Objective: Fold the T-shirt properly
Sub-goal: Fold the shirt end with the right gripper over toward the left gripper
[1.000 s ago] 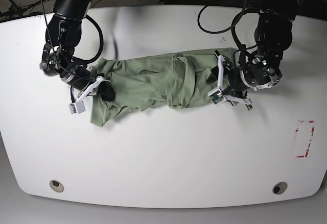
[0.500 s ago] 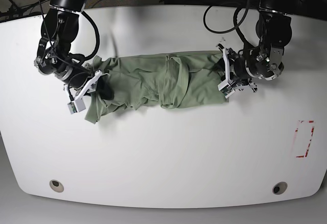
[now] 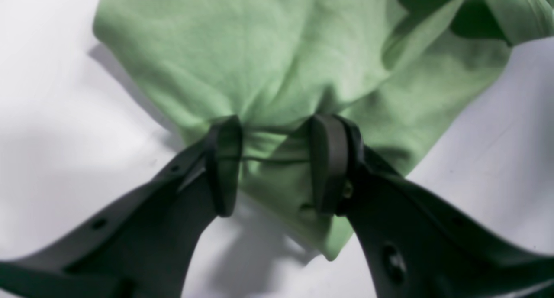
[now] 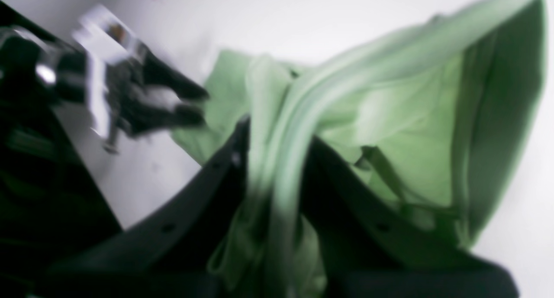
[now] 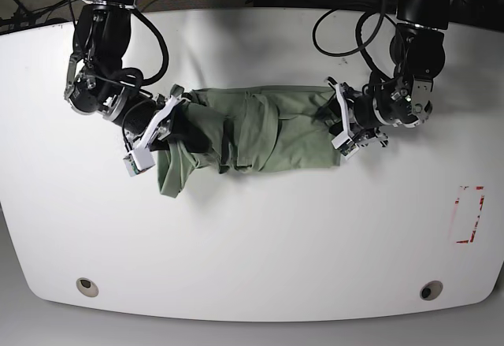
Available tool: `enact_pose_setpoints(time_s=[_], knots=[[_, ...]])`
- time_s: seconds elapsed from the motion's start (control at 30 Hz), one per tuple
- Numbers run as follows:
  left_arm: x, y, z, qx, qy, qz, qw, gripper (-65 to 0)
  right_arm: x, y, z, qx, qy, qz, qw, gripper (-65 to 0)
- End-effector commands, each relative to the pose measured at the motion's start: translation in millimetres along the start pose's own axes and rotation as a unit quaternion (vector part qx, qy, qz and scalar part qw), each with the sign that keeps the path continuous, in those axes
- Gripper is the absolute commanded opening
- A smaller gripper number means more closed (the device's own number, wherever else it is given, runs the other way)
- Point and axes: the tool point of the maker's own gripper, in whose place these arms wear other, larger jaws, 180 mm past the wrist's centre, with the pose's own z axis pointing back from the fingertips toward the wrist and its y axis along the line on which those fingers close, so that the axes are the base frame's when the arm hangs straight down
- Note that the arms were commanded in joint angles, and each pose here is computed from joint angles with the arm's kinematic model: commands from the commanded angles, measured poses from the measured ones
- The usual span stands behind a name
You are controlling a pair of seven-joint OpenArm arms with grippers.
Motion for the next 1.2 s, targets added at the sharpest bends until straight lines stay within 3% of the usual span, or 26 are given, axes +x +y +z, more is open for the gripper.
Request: enact_pose_setpoints(time_s=[0.0, 0.23, 0.53, 0.77, 0.97, 1.17], knots=[[-15.8, -1.5, -1.4, -0.001, 0.035, -0.003, 0.999, -40.7, 25.0, 17.1, -3.2, 0.034, -0.051, 0.0, 0.9981, -65.0], [-20.7, -3.2, -2.5, -0.003, 0.039, 0.002, 0.999, -40.7, 30.2, 62.9, -42.3, 0.107, -0.053, -0.003, 0.9928, -65.0], [-19.6, -3.8, -2.4, -0.004, 0.038, 0.0, 0.999, -40.7, 27.1, 84.4, -77.9, 0.119, -0.026, 0.014, 0.9925, -64.4], [-19.1, -4.7, -2.9, -0.006, 0.036, 0.002, 0.999, -40.7, 13.4, 98.2, -97.2, 0.111, 0.011, 0.038, 0.993, -37.6], [-17.1, -4.4, -2.1, -0.005, 0.034, 0.001, 0.999, -40.7, -1.1, 103.8, -121.1, 0.102, 0.038, 0.024, 0.9937, -31.4], [-11.4, -4.3, -3.2, -0.004, 0.025, 0.004, 1.0, -40.7, 0.6, 122.7, -127.1, 0.115, 0.047, 0.057, 0.9906, -23.8]])
